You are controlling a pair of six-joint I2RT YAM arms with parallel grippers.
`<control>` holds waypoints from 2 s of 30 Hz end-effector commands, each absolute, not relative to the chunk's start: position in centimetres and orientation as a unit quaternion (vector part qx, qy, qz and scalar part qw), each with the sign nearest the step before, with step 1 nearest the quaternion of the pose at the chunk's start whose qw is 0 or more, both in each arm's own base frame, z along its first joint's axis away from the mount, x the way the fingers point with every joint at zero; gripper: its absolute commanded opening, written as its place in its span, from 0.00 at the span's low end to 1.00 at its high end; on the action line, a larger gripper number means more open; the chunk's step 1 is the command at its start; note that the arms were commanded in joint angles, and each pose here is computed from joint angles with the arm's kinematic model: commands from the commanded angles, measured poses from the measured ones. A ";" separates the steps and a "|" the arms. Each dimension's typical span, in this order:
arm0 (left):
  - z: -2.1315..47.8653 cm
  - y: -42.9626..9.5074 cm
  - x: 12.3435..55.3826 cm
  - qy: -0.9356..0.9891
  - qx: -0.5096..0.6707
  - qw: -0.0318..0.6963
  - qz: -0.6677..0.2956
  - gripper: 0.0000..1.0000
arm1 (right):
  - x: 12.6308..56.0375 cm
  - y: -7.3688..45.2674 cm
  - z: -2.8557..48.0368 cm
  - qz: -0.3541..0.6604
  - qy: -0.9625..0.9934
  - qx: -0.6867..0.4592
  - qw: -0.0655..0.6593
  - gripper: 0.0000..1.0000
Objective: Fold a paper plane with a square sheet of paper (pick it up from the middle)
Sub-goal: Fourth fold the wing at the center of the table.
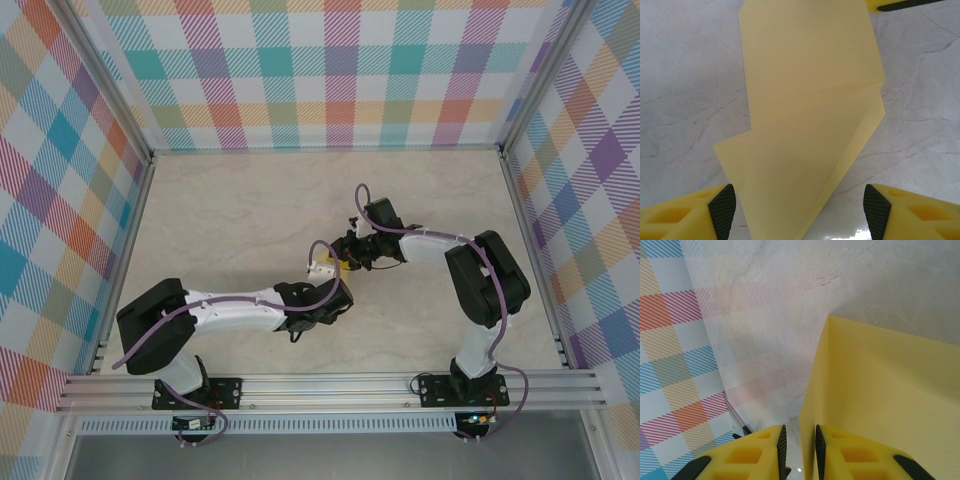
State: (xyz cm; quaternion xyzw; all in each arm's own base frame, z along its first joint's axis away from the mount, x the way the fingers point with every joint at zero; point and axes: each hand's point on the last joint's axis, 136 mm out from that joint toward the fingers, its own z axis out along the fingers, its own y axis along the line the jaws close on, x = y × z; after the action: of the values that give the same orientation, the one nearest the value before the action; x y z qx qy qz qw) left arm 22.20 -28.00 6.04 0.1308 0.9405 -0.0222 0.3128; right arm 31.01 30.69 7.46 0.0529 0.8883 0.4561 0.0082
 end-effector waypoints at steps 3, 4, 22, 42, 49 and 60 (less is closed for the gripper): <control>5.5 -27.1 22.4 0.939 0.121 0.320 0.027 0.66 | 31.1 31.3 8.1 0.464 0.885 0.036 0.004 0.24; 5.4 -27.0 22.4 0.939 0.120 0.320 0.030 0.64 | 31.1 31.3 8.1 0.463 0.885 0.036 0.004 0.24; 4.4 -27.0 22.2 0.942 0.119 0.312 0.029 0.30 | 30.9 31.1 7.8 0.456 0.889 0.038 0.004 0.25; 3.8 -28.0 21.9 0.948 0.115 0.298 -0.008 0.15 | 30.8 30.7 7.9 0.448 0.893 0.037 0.009 0.27; 3.7 -28.1 22.1 0.951 0.107 0.288 -0.038 0.11 | 30.7 29.6 9.3 0.421 0.906 0.024 0.037 0.34; 3.3 -28.9 22.3 0.946 0.086 0.241 -0.199 0.09 | 28.9 24.4 9.9 0.332 0.936 0.038 0.113 0.52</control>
State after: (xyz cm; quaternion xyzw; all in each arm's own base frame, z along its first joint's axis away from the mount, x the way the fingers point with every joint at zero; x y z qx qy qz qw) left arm 22.31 -27.24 2.29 0.0771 0.9566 -0.1253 0.2514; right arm 30.06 26.26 11.58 0.0312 0.9210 0.3716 0.1125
